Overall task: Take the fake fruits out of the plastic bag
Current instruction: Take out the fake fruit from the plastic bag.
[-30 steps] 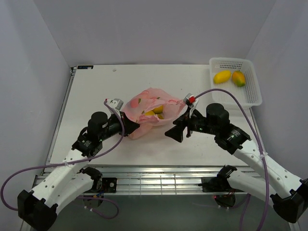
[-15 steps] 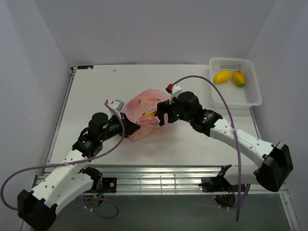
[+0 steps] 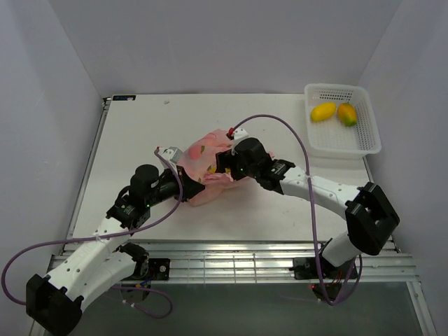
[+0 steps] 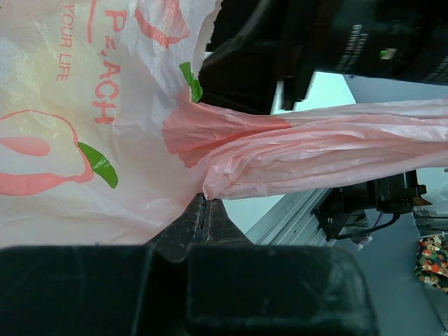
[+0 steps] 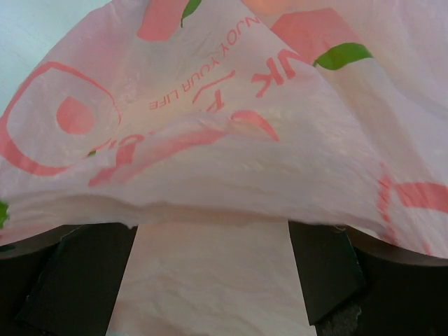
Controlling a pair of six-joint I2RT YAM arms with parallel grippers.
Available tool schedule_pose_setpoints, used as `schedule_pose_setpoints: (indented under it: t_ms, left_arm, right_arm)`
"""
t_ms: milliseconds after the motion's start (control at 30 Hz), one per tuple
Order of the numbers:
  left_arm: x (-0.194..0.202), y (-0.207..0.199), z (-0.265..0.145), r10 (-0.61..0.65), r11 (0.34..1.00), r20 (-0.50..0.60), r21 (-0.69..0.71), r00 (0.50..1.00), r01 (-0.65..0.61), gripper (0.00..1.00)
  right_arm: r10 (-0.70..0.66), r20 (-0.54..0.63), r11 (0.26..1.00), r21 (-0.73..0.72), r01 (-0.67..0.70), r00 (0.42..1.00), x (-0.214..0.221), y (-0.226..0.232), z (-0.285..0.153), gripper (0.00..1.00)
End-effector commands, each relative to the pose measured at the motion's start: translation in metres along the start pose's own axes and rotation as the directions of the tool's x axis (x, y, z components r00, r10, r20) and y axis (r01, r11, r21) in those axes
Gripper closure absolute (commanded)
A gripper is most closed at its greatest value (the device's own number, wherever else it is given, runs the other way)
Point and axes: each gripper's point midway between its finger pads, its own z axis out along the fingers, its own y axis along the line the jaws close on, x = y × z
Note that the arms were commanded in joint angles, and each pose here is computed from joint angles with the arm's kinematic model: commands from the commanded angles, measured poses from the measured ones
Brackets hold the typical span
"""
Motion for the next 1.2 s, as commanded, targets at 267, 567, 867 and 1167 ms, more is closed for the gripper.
schedule_pose_setpoints:
  t_ms: [267, 567, 867, 1167]
  left_arm:
    - [0.004, -0.008, 0.002, 0.004, 0.999, -0.011, 0.054, 1.000, -0.003, 1.00]
    - [0.008, -0.006, 0.004, -0.004, 0.999, -0.023, 0.048, 1.000, 0.005, 1.00]
    - [0.010, -0.003, 0.006, -0.010, 0.999, -0.033, 0.036, 0.999, 0.012, 1.00]
    - [0.009, -0.002, 0.004, -0.013, 1.000, -0.024, 0.020, 1.000, 0.014, 1.00]
  right_arm:
    - [-0.001, 0.147, 1.000, 0.017, -0.001, 0.989, -0.018, 0.008, 0.063, 0.10]
    - [0.067, 0.086, 0.996, 0.060, -0.073, 0.994, 0.009, 0.003, 0.094, 0.10]
    - [0.137, 0.066, 0.953, 0.264, -0.149, 0.988, 0.037, 0.005, 0.108, 0.09]
    - [0.076, -0.001, 0.851, 0.521, -0.065, 0.997, 0.063, -0.042, 0.098, 0.10]
